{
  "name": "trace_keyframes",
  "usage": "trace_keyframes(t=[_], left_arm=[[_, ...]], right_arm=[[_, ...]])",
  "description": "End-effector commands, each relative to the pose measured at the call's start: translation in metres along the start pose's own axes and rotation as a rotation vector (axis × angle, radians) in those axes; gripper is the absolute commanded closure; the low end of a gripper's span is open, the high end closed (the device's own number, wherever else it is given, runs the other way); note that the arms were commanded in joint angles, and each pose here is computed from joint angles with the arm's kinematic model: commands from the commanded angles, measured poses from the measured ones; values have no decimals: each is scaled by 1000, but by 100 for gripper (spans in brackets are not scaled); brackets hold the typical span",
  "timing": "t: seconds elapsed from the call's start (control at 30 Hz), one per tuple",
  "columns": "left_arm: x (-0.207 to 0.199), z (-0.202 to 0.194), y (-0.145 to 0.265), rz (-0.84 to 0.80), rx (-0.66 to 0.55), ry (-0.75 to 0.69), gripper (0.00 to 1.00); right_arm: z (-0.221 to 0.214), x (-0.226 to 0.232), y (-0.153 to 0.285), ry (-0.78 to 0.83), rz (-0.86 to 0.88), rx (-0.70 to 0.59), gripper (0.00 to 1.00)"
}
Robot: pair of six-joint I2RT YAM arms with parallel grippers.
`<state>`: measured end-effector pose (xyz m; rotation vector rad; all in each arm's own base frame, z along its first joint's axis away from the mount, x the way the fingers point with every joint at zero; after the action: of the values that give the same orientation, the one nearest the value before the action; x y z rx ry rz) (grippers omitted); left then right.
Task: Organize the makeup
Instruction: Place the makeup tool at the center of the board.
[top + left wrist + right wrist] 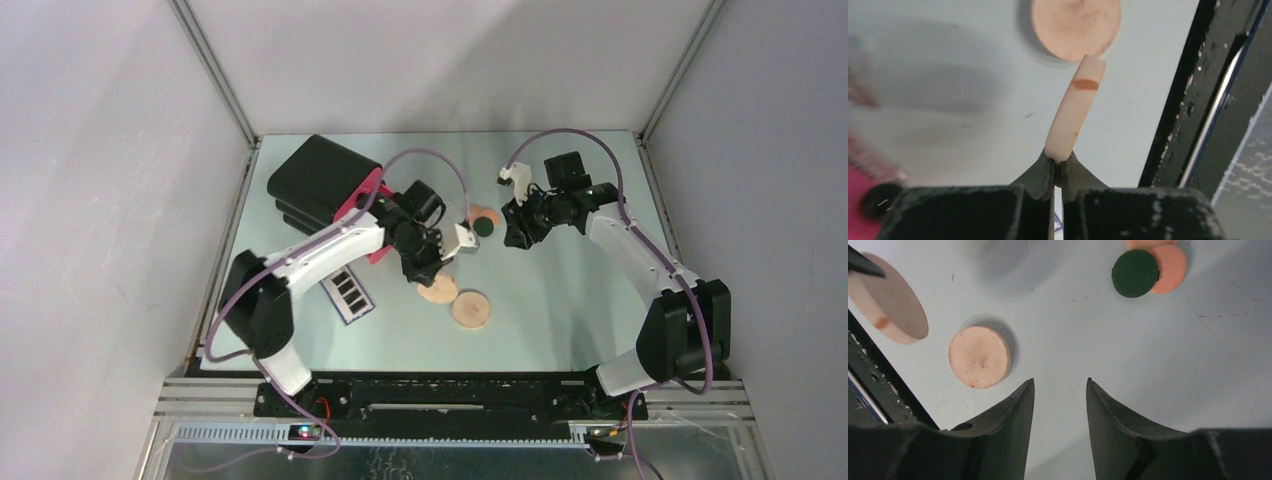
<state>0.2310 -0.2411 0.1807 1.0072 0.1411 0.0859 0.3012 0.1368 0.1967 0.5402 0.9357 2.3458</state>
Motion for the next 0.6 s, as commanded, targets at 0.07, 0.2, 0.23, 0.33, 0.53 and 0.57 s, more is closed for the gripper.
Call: trace_keyframes(t=[0.07, 0.2, 0.23, 0.33, 0.53, 0.57], left_arm=[[-12, -27, -36, -160, 124, -6, 91], [0, -39, -55, -128, 200, 1, 81], [3, -42, -58, -119, 215, 1, 78], [11, -42, -63, -73, 215, -14, 61], [20, -27, -33, 65, 114, -70, 23], [22, -24, -25, 87, 89, -73, 17]], right_arm=[[3, -12, 1, -12, -31, -45, 48], [1, -17, -4, 8, -44, -33, 48], [1, -18, -4, 17, -51, -29, 47], [0, -23, -1, 49, -76, 2, 45], [-7, -28, 4, 78, -108, 63, 45], [-9, -30, 5, 79, -117, 76, 45]])
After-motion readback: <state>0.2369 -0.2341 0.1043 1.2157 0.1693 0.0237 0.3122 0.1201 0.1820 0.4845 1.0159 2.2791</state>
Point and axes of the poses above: each gripper's point midway between its finger pads, its own y axis back along the fingers, its own x axis along the line the jaws close on, z = x × y, the point moved 5 cm from there along y, back along the fingers, and after that the axes turned 3 degrees about -y, right-handed, at the moved point
